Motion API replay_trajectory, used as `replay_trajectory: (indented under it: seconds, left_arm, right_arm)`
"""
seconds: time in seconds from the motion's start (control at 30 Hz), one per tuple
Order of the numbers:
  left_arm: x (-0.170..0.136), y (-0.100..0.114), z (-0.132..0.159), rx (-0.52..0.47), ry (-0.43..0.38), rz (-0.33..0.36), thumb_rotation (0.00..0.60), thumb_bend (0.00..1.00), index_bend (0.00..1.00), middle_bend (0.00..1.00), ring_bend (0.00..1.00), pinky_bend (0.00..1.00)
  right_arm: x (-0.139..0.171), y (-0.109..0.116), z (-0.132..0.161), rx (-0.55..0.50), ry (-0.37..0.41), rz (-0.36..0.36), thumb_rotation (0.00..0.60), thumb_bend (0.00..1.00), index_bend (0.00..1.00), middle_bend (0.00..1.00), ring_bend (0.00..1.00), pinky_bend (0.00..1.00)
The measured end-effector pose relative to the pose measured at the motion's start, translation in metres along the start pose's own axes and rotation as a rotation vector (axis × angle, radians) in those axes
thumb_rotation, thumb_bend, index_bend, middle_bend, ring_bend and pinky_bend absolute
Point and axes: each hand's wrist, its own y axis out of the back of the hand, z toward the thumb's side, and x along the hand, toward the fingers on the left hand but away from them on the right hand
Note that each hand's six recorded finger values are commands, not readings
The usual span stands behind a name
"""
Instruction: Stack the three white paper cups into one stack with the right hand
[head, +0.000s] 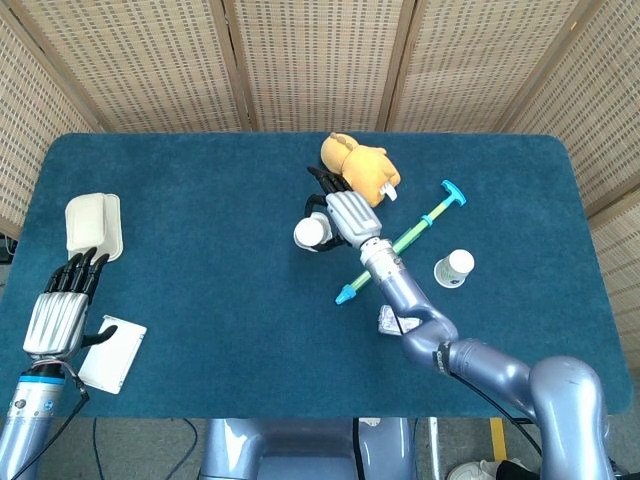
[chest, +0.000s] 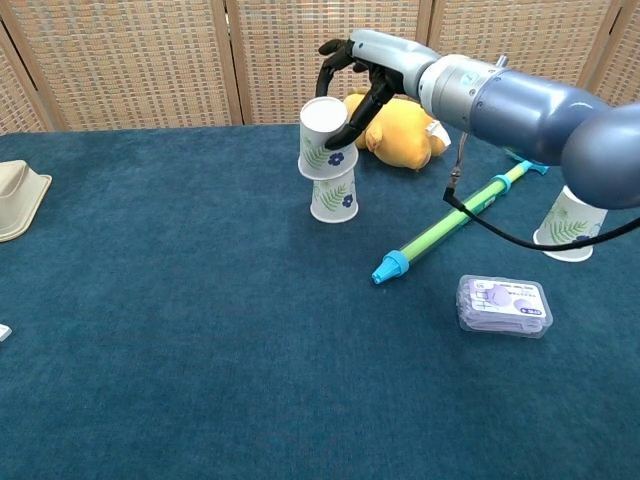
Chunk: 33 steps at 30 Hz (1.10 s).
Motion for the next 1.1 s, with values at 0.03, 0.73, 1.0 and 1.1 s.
replay_trajectory:
  seconds: [0.03,0.73,1.0,1.1]
  left_arm:
    - [0.000,-0.001,0.000,0.001,0.001,-0.002,0.600,0.05,0.00,0.00,0.00,0.11]
    - [-0.001,-0.003,0.002,0.021,-0.006,-0.020,0.600,0.05,0.00,0.00,0.00,0.11]
    - [-0.003,-0.007,0.009,0.030,-0.031,-0.035,0.600,0.05,0.00,0.00,0.00,0.11]
    - [-0.003,-0.007,0.009,0.030,-0.030,-0.034,0.600,0.05,0.00,0.00,0.00,0.11]
  right_arm:
    - [-0.002,0.000,0.000,-0.003,-0.001,-0.001,0.600,0.22,0.59,0.06,0.00,0.08]
    - [-0.021,-0.002,-0.023,0.061,-0.047,0.012,0.600,0.22,0.57,0.03,0.00,0.04]
    - [-0.020,-0.014,-0.035,0.123,-0.086,0.084,0.600,0.21,0.28,0.00,0.00,0.00]
    - [-0.020,-0.014,-0.036,0.114,-0.092,0.088,0.600,0.20,0.25,0.00,0.00,0.00]
